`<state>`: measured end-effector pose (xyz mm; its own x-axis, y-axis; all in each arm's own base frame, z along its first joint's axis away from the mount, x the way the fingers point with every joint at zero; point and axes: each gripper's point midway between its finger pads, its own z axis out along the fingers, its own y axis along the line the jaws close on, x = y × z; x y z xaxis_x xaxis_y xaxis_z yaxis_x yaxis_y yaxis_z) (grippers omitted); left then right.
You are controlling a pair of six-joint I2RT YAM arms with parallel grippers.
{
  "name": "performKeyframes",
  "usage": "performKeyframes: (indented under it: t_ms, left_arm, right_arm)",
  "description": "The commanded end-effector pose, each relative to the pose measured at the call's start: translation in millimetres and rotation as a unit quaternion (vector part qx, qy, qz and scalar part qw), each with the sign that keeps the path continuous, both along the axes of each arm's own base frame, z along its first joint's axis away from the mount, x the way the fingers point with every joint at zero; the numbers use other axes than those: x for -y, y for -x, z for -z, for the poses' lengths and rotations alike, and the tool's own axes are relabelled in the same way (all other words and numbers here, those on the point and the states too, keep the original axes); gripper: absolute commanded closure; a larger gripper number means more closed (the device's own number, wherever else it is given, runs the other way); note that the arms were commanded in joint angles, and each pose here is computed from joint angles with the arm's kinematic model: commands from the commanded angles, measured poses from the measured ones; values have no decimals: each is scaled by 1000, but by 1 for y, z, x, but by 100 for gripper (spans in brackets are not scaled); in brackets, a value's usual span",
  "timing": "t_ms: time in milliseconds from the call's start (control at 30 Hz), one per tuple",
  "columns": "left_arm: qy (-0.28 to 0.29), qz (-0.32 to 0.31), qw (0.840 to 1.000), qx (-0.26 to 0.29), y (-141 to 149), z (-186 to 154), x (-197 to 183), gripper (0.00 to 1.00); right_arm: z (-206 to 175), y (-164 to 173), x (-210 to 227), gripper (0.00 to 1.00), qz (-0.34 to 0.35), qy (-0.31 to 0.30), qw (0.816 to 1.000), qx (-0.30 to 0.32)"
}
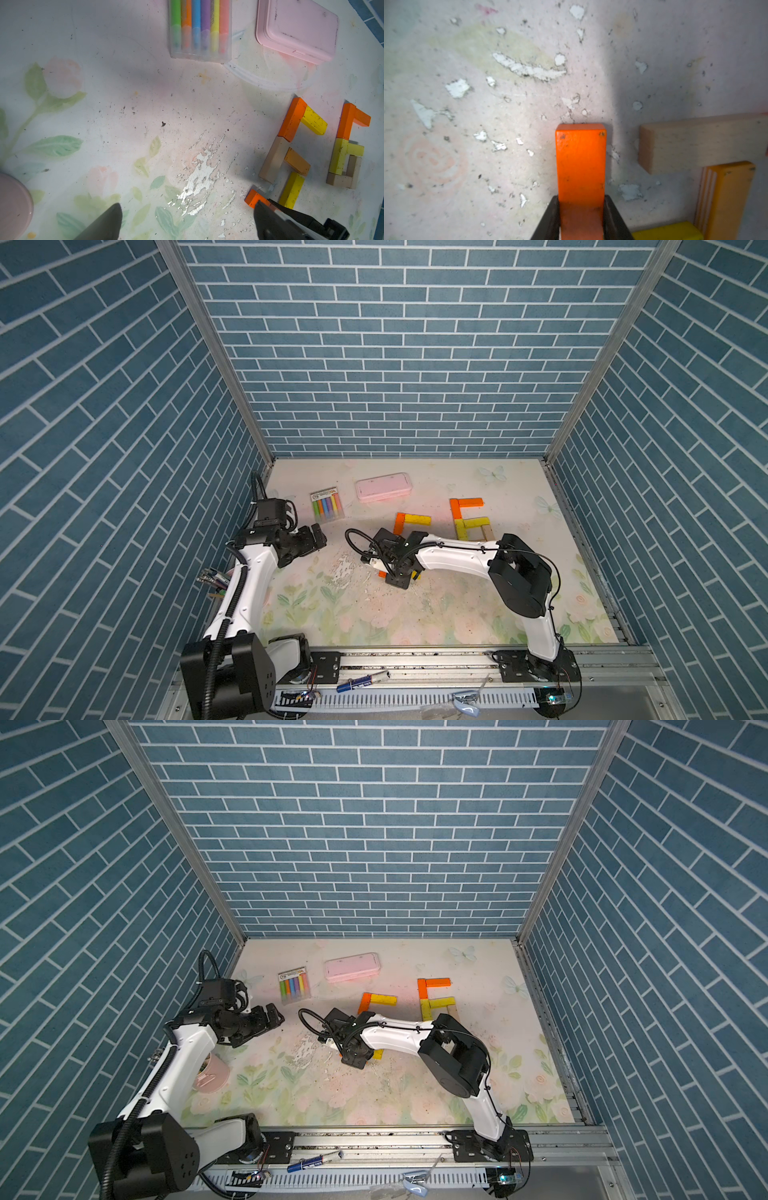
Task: Assemble the number 6 with building blocks
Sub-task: Assemble the building block at the center of the board.
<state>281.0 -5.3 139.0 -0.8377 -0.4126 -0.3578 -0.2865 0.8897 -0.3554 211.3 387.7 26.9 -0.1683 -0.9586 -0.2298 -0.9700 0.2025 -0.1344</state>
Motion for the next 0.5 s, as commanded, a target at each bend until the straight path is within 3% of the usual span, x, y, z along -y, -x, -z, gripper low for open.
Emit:
performKeyframes:
  t_ms: [0,467]
  left_arm:
    - [4,-6,1000,0,0,-1,-1,1]
    - [7,-5,1000,2,-1,-2,-1,1]
  right_arm:
    - [10,-3,21,75,-18,44,999,6]
    - [11,-13,19,75,-23,46,999,11]
